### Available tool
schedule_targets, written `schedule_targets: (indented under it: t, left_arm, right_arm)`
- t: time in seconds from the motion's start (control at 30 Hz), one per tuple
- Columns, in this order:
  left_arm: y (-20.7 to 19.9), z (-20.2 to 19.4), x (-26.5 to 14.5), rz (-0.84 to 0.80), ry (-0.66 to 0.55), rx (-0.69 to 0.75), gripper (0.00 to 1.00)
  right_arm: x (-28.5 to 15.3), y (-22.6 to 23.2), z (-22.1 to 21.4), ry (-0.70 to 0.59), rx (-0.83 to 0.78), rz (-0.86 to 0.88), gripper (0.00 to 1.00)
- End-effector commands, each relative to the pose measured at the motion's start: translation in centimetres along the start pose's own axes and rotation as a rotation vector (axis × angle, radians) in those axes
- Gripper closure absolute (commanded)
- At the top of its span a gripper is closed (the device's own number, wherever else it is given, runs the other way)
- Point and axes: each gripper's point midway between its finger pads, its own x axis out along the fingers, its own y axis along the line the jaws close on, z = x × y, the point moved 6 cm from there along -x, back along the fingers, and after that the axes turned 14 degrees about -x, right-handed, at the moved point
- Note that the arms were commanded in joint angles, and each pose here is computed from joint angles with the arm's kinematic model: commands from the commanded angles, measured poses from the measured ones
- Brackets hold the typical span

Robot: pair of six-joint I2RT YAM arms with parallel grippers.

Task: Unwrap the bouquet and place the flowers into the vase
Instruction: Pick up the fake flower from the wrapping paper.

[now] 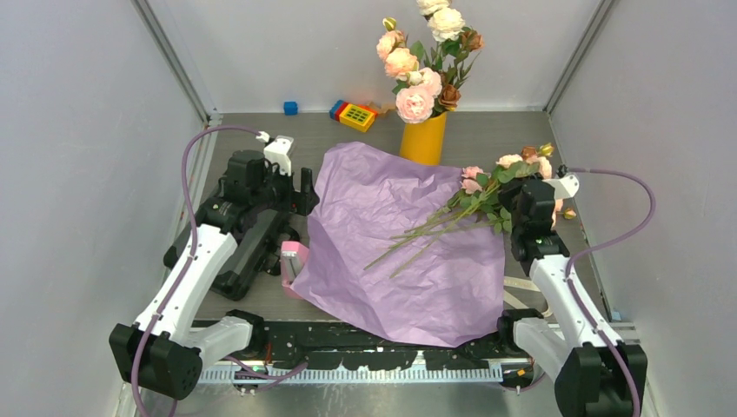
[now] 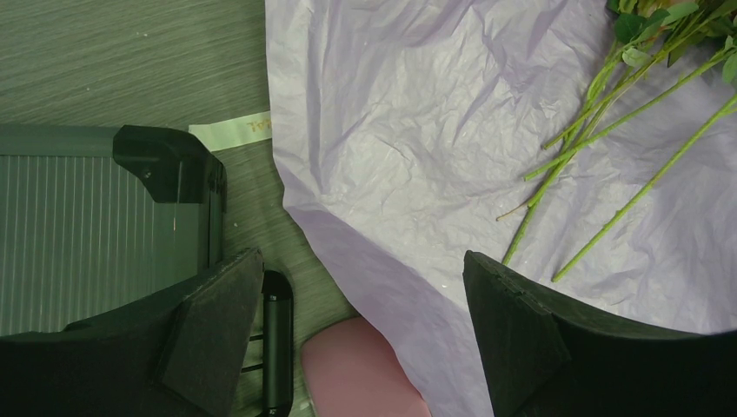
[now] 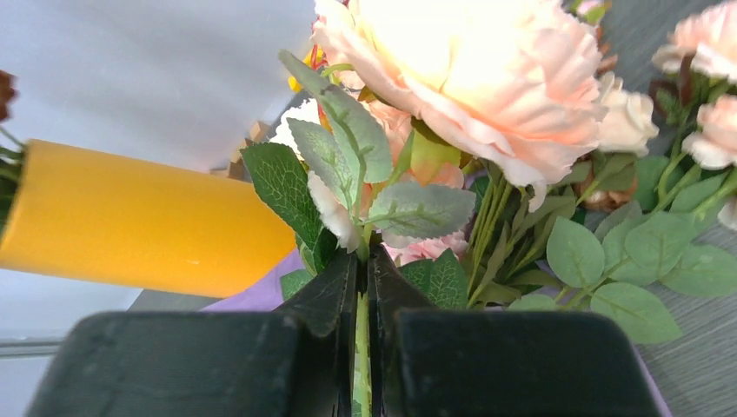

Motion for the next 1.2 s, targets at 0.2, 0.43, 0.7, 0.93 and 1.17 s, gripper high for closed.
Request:
schedule_targets:
  t: [0.2,0.43,0.7,0.93,1.17]
  left_arm:
    - [0.0,0.9,-0.4,0.012,-0.053,0.023,0.13]
    - [0.5,1.2,-1.0,0.057,-0.097,0.041,0.13]
    - [0.5,1.3,-1.4,0.064,-0.118,0.047,0.13]
    - [0.6,1.3,-1.4,0.067,-0.116,0.047,0.13]
    - [0.7,1.4,-1.4,0.082,-0.121,0.052,0.12]
  right_arm:
    - [-5.2,4.0,11.1,-0.301,-0.096,0.089,1.0]
    - [-8.6,7.8,18.6,-0.492,-0.174,0.175,1.0]
    - [-11.3,13.0,27.0,-0.752,-0.247,0.301,1.0]
    - [-10.9,16.5,30.9,-0.89,-0.263,0.386,1.0]
    - [-10.5,20.0,34.4,-0.986,-0.273,0.453,1.0]
